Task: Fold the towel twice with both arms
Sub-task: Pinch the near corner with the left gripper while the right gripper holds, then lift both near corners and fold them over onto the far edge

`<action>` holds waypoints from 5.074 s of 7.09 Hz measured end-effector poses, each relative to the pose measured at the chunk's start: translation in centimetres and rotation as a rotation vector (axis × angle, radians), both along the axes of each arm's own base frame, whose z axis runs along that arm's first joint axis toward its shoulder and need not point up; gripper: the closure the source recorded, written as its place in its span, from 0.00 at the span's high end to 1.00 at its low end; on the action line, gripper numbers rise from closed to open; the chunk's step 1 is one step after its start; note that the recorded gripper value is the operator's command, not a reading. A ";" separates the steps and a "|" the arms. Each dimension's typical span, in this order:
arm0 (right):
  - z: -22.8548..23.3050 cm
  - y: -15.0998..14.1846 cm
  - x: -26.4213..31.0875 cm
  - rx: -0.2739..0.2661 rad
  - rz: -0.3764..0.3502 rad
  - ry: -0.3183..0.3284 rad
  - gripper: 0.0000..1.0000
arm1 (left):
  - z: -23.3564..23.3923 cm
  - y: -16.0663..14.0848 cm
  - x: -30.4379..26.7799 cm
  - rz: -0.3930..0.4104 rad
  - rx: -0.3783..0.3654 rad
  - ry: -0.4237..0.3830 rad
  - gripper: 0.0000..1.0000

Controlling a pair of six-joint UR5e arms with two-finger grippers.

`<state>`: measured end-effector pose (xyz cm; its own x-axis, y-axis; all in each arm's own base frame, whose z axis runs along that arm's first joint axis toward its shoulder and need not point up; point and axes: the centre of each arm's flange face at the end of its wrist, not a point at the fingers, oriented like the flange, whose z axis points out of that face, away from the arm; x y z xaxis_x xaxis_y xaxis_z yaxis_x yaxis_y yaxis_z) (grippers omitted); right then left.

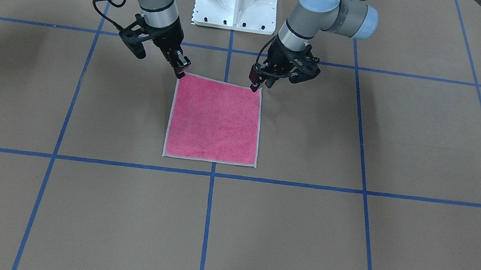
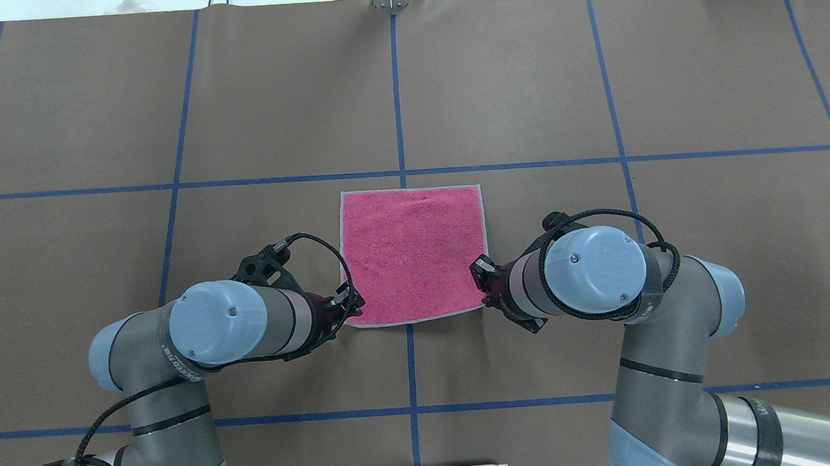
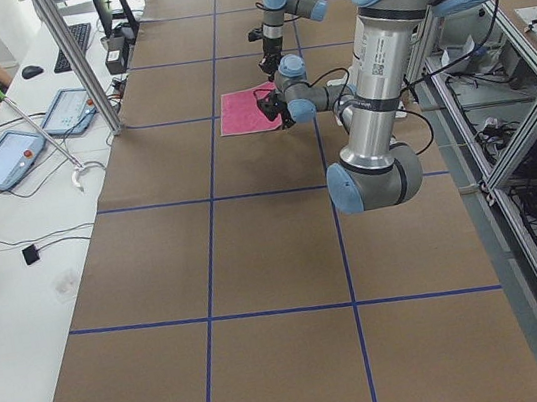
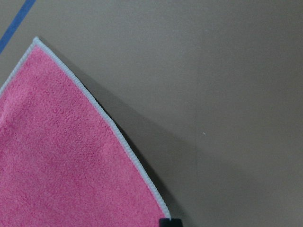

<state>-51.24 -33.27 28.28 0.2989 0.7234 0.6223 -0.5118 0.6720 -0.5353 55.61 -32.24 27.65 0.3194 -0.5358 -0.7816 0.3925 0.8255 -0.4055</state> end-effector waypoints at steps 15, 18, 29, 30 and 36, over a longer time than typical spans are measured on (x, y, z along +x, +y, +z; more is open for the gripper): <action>0.1 -0.2 0.3 -0.003 -0.001 0.000 0.00 | -0.6 0.6 0.1 0.007 0.003 0.012 0.00; 0.3 -0.4 0.8 -0.015 -0.008 -0.004 0.00 | -1.5 0.7 -0.1 0.002 -0.001 0.029 0.00; -0.8 -9.7 3.9 -0.003 0.048 -0.008 0.00 | -5.4 -8.4 -0.5 -0.145 -0.030 0.053 0.00; -0.8 -10.7 3.5 0.001 0.051 0.001 0.00 | -5.2 -9.6 -0.5 -0.155 -0.022 0.042 0.00; 0.0 -14.7 1.0 -0.005 0.045 0.045 0.00 | -4.7 -14.7 -0.9 -0.207 -0.011 0.000 0.00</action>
